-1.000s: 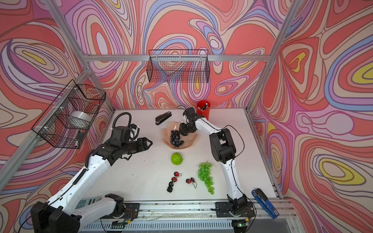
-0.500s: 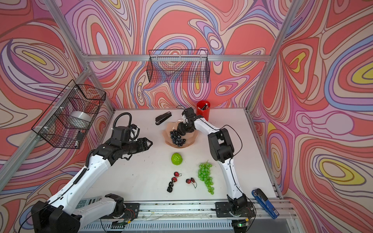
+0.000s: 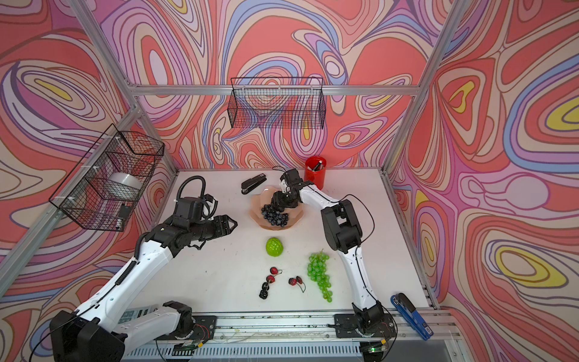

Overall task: Place and organize the fake fruits in the fruit bowl
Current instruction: 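Carry the dark brown fruit with the right gripper into the bowl beside the grapes, then open the right gripper and move it back toward the green bumpy fruit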

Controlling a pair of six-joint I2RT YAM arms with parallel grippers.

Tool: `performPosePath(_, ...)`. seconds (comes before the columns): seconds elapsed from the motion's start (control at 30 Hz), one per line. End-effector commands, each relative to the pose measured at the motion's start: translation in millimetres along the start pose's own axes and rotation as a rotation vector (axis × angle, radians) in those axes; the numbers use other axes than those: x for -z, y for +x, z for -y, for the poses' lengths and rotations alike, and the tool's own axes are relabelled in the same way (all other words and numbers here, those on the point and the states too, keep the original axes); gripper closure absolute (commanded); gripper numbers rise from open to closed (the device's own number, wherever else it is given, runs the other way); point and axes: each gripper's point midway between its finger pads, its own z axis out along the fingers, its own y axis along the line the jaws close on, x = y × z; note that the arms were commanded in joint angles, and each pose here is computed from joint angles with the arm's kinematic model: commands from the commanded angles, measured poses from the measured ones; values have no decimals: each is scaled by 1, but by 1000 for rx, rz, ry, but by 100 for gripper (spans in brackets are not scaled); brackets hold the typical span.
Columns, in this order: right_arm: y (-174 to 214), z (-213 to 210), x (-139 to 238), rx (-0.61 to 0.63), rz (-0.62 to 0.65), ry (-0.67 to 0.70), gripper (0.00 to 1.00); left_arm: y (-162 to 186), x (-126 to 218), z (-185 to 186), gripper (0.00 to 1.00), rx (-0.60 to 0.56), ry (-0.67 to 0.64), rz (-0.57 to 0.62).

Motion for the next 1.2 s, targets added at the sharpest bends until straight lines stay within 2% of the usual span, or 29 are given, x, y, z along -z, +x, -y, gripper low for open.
performPosePath(0.0,-3,-2,7,36,20,22,31,6,-2,-4,33,22,-9,-32)
performPosePath(0.3,-33,-23,66,179,116,75,23,0,-5,-1,25,-1,-22,-50)
performPosePath(0.43,-36,-35,92,223,151,79,21,-5,-6,3,21,-1,-16,-55)
performPosePath(0.6,-28,-46,118,247,176,88,20,-6,-8,2,21,-1,-32,-71)
performPosePath(0.7,-8,-56,131,270,175,101,21,-6,-9,0,21,-5,-46,-82)
performPosePath(0.93,76,-85,150,296,117,126,21,1,-19,-6,21,21,-40,-73)
performPosePath(1.07,134,-94,140,273,31,130,20,5,-27,-13,21,36,-50,-73)
performPosePath(1.17,164,-101,123,265,-26,139,21,7,-32,-14,21,42,-44,-80)
